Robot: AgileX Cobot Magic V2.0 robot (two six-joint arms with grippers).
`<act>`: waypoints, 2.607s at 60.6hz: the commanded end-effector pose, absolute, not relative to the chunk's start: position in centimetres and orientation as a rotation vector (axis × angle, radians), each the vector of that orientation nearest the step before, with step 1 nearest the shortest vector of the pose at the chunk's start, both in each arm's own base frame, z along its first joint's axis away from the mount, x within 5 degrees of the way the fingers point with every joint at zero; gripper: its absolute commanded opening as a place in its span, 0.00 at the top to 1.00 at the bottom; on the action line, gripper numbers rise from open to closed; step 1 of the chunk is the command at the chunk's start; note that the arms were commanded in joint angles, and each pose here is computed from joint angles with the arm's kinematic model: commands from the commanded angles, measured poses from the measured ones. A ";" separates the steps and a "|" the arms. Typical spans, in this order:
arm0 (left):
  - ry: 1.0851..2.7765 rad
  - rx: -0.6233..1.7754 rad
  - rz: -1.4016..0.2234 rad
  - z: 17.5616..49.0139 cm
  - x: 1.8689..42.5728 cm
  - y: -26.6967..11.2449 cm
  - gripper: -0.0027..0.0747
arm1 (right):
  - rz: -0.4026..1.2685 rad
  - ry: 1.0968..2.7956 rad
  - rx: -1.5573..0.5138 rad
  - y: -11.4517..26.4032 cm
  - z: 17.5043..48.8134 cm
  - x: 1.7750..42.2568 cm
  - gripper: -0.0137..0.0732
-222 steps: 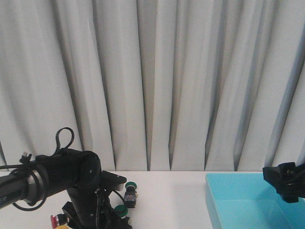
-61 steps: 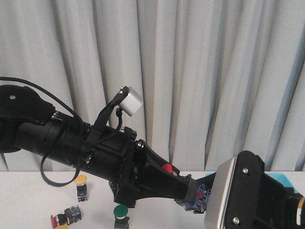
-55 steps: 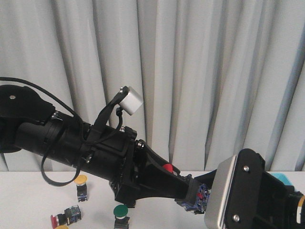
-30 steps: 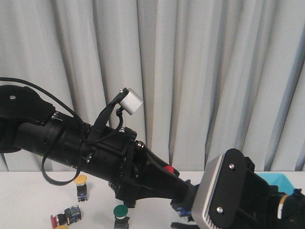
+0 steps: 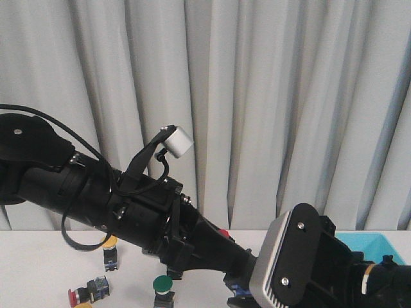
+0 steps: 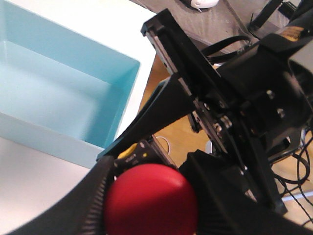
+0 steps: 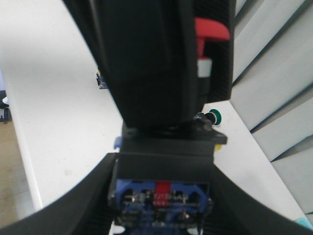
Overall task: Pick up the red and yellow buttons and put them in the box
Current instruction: 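Lift the red button and pass it to the right gripper, then carry the red button with the right gripper and drop it in the box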
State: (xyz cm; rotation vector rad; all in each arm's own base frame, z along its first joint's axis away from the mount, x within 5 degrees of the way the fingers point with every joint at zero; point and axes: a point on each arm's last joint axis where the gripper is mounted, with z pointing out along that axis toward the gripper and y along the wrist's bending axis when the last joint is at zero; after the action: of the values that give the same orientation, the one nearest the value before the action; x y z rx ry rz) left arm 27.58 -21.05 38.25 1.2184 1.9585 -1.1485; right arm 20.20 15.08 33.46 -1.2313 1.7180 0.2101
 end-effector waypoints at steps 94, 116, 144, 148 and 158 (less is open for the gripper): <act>1.725 0.752 -0.106 47.9 26.2 -12.1 0.30 | -0.026 1.818 -0.163 1.8 34.6 29.2 0.83; 1.865 0.691 -0.002 46.1 27.7 -11.5 0.30 | 0.032 2.381 -0.203 -0.3 20.4 34.6 0.81; 1.885 0.698 0.000 45.9 27.6 -11.5 0.30 | 0.139 2.638 -0.296 0.1 14.1 37.0 0.36; 1.887 0.698 0.000 45.9 27.6 -11.5 0.30 | 0.146 2.633 -0.302 0.2 14.4 37.3 0.29; 1.889 0.699 0.000 45.9 27.6 -11.5 0.30 | 0.172 2.579 -0.245 0.3 17.3 38.1 0.26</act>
State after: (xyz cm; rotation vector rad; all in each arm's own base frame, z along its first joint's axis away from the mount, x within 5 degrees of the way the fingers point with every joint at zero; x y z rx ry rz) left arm 28.21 -11.69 43.86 0.7494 1.9864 0.0136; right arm 37.17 0.53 12.96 -0.2815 2.6993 0.1880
